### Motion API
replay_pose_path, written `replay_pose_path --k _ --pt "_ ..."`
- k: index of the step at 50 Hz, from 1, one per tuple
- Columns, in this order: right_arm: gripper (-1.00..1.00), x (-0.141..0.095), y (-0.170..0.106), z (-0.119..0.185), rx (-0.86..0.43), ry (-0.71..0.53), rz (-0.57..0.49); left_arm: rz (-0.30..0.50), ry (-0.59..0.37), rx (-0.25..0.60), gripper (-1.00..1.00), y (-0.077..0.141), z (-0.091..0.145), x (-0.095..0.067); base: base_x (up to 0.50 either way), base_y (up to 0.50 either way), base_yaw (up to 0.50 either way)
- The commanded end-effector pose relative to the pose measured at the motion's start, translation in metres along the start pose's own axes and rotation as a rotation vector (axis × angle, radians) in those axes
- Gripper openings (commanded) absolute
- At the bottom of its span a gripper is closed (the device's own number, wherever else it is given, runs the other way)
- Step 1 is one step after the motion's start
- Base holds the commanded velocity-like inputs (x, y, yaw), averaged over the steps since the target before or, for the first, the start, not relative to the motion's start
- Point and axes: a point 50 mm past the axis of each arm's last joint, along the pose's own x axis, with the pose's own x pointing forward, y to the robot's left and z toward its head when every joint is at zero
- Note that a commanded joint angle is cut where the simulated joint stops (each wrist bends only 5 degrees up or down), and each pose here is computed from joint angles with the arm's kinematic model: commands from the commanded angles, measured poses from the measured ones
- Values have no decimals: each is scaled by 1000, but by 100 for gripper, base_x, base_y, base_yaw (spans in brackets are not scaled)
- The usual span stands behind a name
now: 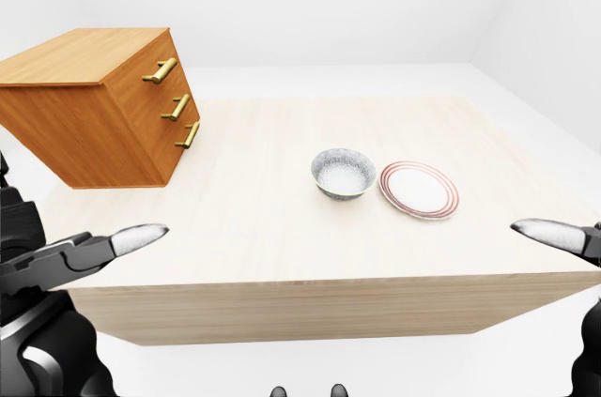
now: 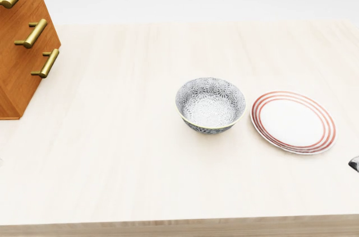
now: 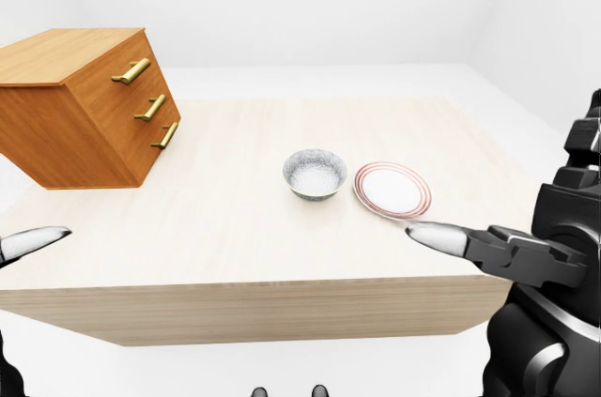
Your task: Put the bowl on top of the cabinet.
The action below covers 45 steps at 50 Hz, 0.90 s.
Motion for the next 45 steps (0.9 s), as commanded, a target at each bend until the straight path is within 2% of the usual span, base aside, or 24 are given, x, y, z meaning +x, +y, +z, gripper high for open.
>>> replay_pose_path --k 1,7,15,32,41,45 --pt "100 2 -3 24 34 -80 -14 43 -114 -3 100 7 26 1 0 0 0" --pt "100 1 -2 24 27 -86 -10 46 -147 -13 100 8 34 1 8 0 0" --pt "100 1 -3 23 22 -85 -12 49 -176 -29 100 8 40 0 44 -5 0" --pt "100 -1 -1 21 3 -77 -6 49 -176 -41 100 8 41 1 45 -5 0" --pt "100 -3 1 20 -37 -82 5 49 -181 -35 100 8 42 1 0 0 0" --pt "100 -3 1 20 -38 -82 9 49 -184 -35 100 8 42 1 0 36 0"
